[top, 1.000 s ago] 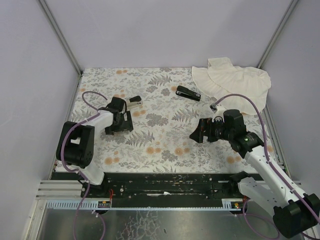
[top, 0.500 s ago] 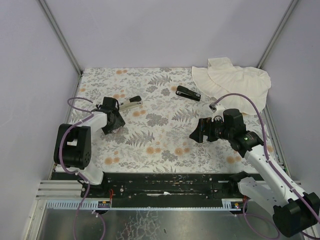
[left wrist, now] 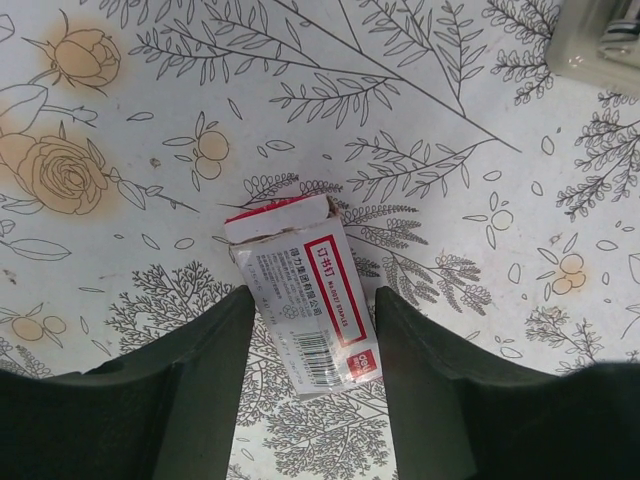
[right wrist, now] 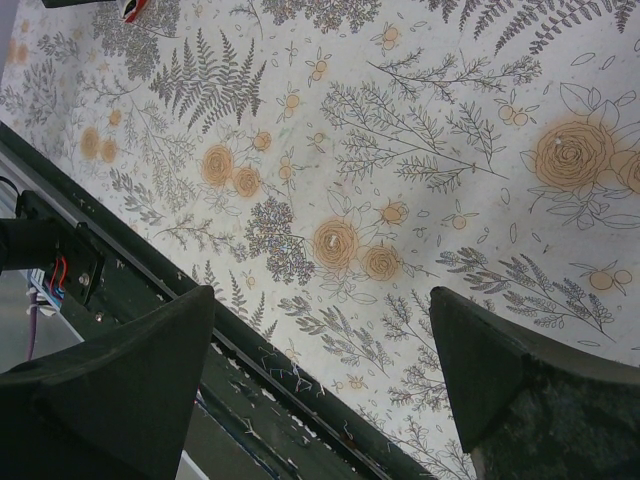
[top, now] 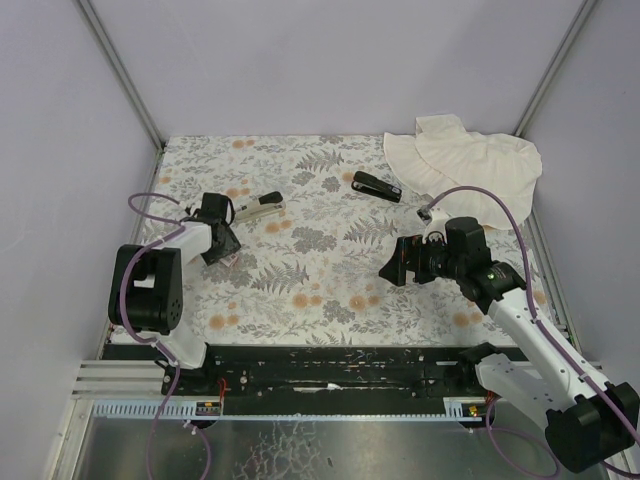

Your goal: Load the staples into the stapler

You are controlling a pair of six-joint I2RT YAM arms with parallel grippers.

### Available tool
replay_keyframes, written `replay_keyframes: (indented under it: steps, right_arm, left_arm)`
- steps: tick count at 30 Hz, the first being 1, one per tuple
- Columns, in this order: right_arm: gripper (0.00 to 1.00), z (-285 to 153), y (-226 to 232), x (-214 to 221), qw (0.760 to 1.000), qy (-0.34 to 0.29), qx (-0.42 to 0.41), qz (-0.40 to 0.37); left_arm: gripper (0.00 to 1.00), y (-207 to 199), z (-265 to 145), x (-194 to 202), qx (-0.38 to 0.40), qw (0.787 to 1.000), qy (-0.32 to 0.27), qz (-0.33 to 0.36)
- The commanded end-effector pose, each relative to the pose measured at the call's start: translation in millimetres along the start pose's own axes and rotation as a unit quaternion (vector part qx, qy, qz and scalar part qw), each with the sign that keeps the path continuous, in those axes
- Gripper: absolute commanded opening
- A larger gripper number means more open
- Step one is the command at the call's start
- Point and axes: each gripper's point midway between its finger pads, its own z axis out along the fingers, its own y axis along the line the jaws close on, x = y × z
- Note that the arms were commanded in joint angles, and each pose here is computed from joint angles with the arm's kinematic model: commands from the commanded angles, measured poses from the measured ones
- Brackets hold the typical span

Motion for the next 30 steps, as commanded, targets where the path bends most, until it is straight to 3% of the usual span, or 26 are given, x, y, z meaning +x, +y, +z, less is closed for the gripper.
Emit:
replay_keyframes:
  steps: [1, 5, 9, 11, 14, 16, 18, 22, 27, 30]
  right_arm:
    - [0.94, -7, 18, -21, 0.999, -0.025, -0.031, -0.025]
    - [0.94, -5, 19, -21, 0.999, -0.023, -0.037, -0.025]
    - [0.94, -5, 20, -19, 0.999, -0.019, -0.042, -0.023]
    - [0.94, -5, 19, -17, 0.999, -0.017, -0.041, -0.021]
    - [0.94, -3, 18, -13, 0.999, -0.014, -0.040, -0.017]
    - [0.94, -1, 16, -11, 0.999, -0.011, -0.039, -0.010]
    - [0.94, 0, 16, -10, 0.999, -0.010, -0.040, -0.005]
    - [0.94, 2, 12, -9, 0.999, -0.014, -0.029, 0.008]
    - [0.91, 14, -1, -5, 1.000, -0.006, -0.005, 0.029]
    - [0.80, 24, -3, -3, 0.999, 0.010, -0.007, 0.041]
  left_arm:
    - [0.49, -4, 7, 14, 0.019, 0.999, 0.023, 0.030]
    - [0.48, -33, 0, 38, 0.054, 0.993, 0.039, 0.093]
    - [0.48, -74, -18, 76, 0.107, 0.974, 0.047, 0.195]
    - [0.47, -97, -33, 100, 0.147, 0.954, 0.048, 0.255]
    - [0.46, -129, -61, 140, 0.214, 0.907, 0.051, 0.358]
    - [0.50, -140, -76, 160, 0.238, 0.878, 0.050, 0.411]
    - [0.57, -148, -85, 166, 0.237, 0.864, 0.037, 0.442]
    - [0.72, -144, -89, 163, 0.208, 0.862, 0.015, 0.462]
    - [0.73, -122, -83, 150, 0.149, 0.882, -0.008, 0.447]
    - [0.73, -108, -81, 143, 0.118, 0.897, -0.021, 0.426]
